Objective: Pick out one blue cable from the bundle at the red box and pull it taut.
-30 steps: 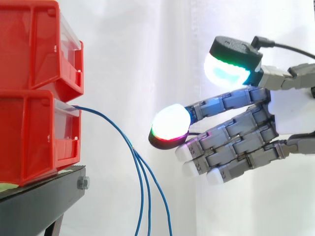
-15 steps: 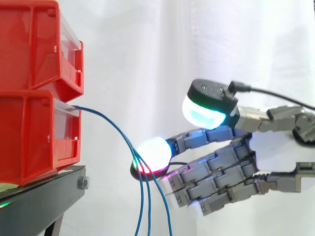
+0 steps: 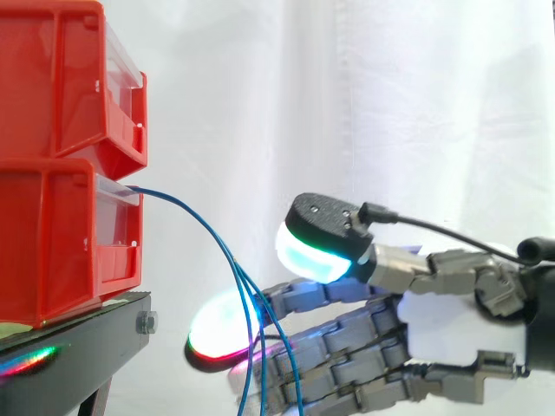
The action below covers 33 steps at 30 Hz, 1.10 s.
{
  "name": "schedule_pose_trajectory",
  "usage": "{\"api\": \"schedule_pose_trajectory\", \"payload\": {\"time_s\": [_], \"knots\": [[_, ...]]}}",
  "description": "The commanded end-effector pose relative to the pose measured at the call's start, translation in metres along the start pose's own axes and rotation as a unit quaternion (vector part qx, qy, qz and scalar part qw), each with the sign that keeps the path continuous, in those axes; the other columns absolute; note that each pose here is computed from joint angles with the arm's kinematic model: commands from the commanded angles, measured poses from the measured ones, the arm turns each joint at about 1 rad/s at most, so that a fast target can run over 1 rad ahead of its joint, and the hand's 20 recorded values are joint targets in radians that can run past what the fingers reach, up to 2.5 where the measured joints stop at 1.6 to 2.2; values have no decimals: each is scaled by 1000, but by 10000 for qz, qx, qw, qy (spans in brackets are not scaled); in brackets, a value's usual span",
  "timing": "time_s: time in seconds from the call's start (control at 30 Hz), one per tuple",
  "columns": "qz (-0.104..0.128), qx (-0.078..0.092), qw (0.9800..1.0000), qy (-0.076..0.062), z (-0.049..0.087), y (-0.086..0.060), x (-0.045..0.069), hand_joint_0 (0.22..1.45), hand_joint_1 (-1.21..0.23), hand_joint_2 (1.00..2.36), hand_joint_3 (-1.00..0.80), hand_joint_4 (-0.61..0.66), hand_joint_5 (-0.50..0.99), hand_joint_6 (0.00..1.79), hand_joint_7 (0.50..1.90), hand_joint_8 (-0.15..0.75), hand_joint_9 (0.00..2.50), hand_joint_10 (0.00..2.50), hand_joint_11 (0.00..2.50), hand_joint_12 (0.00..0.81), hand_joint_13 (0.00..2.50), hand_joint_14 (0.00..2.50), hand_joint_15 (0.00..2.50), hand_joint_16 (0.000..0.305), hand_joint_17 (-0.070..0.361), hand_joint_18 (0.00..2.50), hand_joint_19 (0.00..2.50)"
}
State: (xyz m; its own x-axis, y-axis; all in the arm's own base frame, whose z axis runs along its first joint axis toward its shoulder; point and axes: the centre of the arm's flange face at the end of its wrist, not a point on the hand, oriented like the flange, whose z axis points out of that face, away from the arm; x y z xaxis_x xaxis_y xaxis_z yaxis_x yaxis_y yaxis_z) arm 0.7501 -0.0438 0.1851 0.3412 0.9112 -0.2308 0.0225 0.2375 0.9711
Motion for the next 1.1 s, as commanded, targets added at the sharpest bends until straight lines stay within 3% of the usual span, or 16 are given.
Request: {"api": "schedule_pose_trajectory", "payload": {"time_s": [0.0, 0.23, 0.37, 0.53, 0.77, 1.07], "knots": [[235, -118, 9995, 156, 12, -6, 10, 553, -554, 1002, -477, 247, -153, 503, 805, 251, 591, 8, 208, 329, 490, 7, 175, 54, 122, 412, 442], [317, -181, 9992, 188, 14, -5, 9, 554, -558, 1002, -480, 240, -139, 503, 897, 254, 605, 9, 233, 328, 506, 7, 176, 54, 123, 429, 449], [422, -352, 9982, 233, 16, -1, 12, 555, -560, 1002, -479, 227, -134, 503, 942, 252, 614, 9, 239, 328, 510, 7, 181, 55, 123, 436, 451], [494, -373, 9977, 262, 18, -1, 9, 576, -573, 1005, -435, 199, -128, 503, 1007, 252, 621, 10, 254, 324, 511, 7, 183, 54, 121, 438, 456], [605, -456, 9958, 522, 19, -1, 9, 617, -600, 1013, -349, 148, -124, 503, 1094, 247, 625, 11, 273, 323, 522, 8, 195, 53, 119, 442, 463], [626, -527, 9943, 687, 22, -1, 5, 624, -606, 1013, -346, 140, -122, 502, 1123, 246, 630, 12, 295, 320, 527, 9, 210, 53, 119, 452, 472]]}}
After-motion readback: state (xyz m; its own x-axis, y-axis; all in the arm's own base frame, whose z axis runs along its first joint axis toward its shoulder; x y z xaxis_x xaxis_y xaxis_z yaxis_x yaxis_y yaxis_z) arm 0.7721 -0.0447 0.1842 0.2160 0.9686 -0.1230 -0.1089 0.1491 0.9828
